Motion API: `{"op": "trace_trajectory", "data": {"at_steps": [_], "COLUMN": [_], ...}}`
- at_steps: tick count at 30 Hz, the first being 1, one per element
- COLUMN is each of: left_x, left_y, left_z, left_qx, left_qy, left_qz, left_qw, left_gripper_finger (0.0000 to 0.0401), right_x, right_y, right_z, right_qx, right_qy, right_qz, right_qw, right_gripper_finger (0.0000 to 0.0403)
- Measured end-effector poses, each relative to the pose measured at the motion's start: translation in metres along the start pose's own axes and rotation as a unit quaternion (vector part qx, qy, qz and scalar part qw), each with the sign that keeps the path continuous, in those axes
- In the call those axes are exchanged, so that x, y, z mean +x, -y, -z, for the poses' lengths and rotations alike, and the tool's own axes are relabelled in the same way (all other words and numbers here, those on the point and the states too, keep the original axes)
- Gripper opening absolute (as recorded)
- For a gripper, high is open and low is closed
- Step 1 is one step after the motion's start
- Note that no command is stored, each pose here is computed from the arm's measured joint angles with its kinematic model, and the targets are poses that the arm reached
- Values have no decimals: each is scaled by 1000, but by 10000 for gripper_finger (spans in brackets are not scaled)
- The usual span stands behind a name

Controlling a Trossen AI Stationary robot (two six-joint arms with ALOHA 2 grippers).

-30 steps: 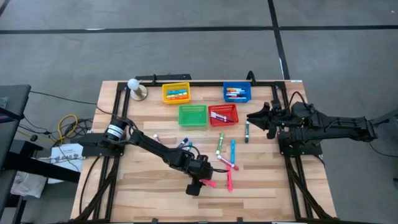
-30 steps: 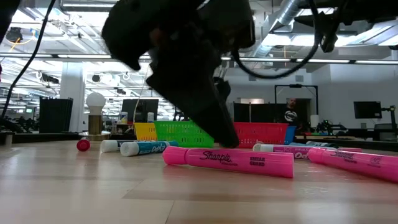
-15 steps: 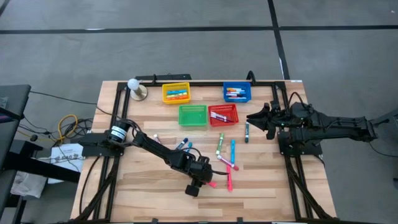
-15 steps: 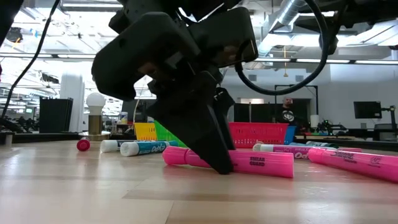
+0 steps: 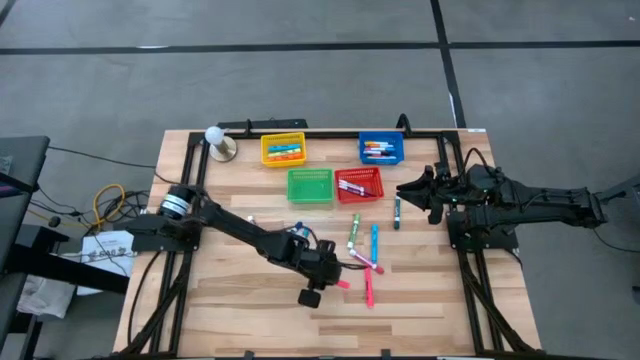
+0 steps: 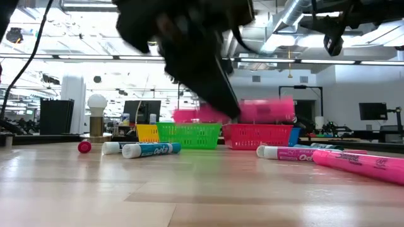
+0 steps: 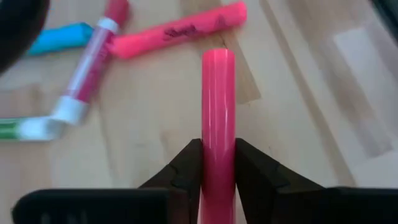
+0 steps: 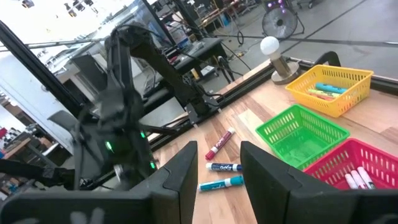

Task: Pick & Place Markers
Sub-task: Put the pink sharpie into the yellow bin

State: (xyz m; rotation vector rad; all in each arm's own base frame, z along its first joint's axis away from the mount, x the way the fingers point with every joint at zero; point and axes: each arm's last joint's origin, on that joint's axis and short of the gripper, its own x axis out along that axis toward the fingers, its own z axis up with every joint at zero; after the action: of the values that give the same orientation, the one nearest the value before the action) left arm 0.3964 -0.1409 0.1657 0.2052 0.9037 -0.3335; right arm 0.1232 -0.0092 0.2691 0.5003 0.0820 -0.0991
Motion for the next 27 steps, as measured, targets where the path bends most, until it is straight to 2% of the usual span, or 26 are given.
{"op": "trace_trajectory", "data": {"at_steps": [4,11,19,27], "left_x": [-36,-113,-201,-268], "left_y": [-11,-31,-61,-92], "left_z": [-11,-30,-32,-17], "left_qx": [-8,-33,-82,-80], "left_qy": [19,96,179,197], "left_qz": [-40,-120,-245,-373], "left_qw": [999,988,949,903], "left_gripper_finger": [72,77,78,78], "right_x": [0,0,0,0], "right_y": [0,0,0,0], "right_z": [0,0,0,-1], "right_qx": [0,0,0,0], "right_qy": [0,0,3,5], "right_qz": [0,0,2,1], "right_qw": [1000,1000,1000,1000], "right_gripper_finger": [111,111,111,111]}}
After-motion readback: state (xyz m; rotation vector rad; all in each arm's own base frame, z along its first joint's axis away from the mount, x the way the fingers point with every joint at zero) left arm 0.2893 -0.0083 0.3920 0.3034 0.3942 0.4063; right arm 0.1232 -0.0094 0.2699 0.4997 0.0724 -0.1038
